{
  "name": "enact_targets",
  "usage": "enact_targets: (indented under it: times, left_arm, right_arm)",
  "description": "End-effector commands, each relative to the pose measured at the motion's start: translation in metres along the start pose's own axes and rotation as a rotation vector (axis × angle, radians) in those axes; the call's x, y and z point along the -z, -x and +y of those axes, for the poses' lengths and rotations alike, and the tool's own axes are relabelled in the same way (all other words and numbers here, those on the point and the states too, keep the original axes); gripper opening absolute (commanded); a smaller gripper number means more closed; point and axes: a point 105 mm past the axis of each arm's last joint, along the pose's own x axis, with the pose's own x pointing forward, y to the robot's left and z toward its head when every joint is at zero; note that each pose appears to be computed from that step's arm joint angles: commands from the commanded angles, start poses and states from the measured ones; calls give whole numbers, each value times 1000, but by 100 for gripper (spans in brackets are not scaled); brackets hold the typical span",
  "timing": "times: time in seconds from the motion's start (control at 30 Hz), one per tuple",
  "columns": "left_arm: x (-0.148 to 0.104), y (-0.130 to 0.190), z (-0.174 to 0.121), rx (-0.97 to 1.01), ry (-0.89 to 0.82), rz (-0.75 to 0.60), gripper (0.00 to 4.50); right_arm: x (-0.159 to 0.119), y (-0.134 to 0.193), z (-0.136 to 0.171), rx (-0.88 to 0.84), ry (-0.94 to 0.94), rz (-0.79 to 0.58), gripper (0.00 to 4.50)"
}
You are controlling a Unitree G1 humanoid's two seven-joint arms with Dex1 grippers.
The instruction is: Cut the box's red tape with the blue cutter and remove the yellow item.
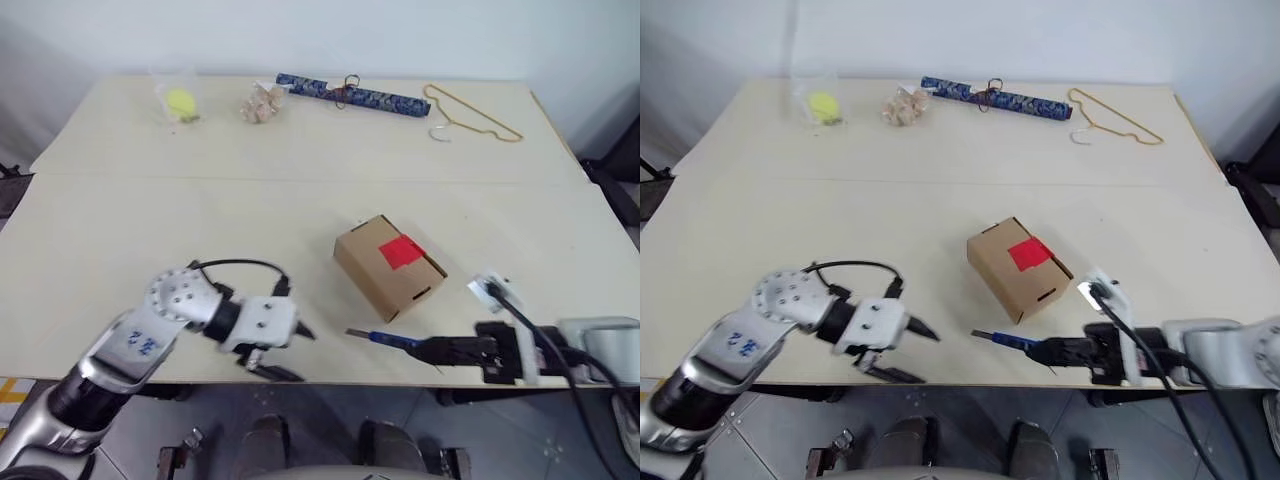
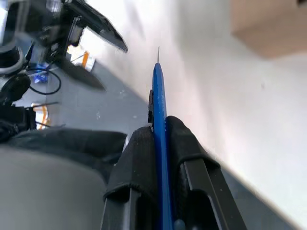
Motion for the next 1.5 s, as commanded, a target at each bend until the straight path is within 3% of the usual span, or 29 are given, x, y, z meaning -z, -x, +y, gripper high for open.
enact_targets:
  times: [0.03,0.27,0.4,0.5,0.7,0.83,0.93,1.07,1.5]
  left_arm:
    - [15,23,17,-117,22,-7,322]
    - [18,36,81,-390,196,-155,112]
    - [-21,23,113,-411,183,-292,0]
    - [-54,13,133,-407,140,-380,0]
    - [-91,-10,155,-382,92,-433,0]
    - [-94,-24,161,-375,99,-401,0]
    - [-94,-35,166,-393,133,-382,0]
    - [-83,-49,173,-433,233,-357,0]
    - [-73,-56,168,-432,267,-312,0]
  right_arm:
    - [-6,24,19,-14,82,-42,9]
    - [-6,71,21,148,152,-120,9]
    - [-23,89,13,274,230,-184,9]
    - [-43,93,12,305,294,-211,9]
    - [-81,73,9,345,414,-229,9]
    - [-108,55,2,363,451,-270,9]
    - [-119,38,-11,447,496,-180,9]
    - [-141,20,-17,469,496,-162,9]
    - [-156,13,-22,472,489,-160,9]
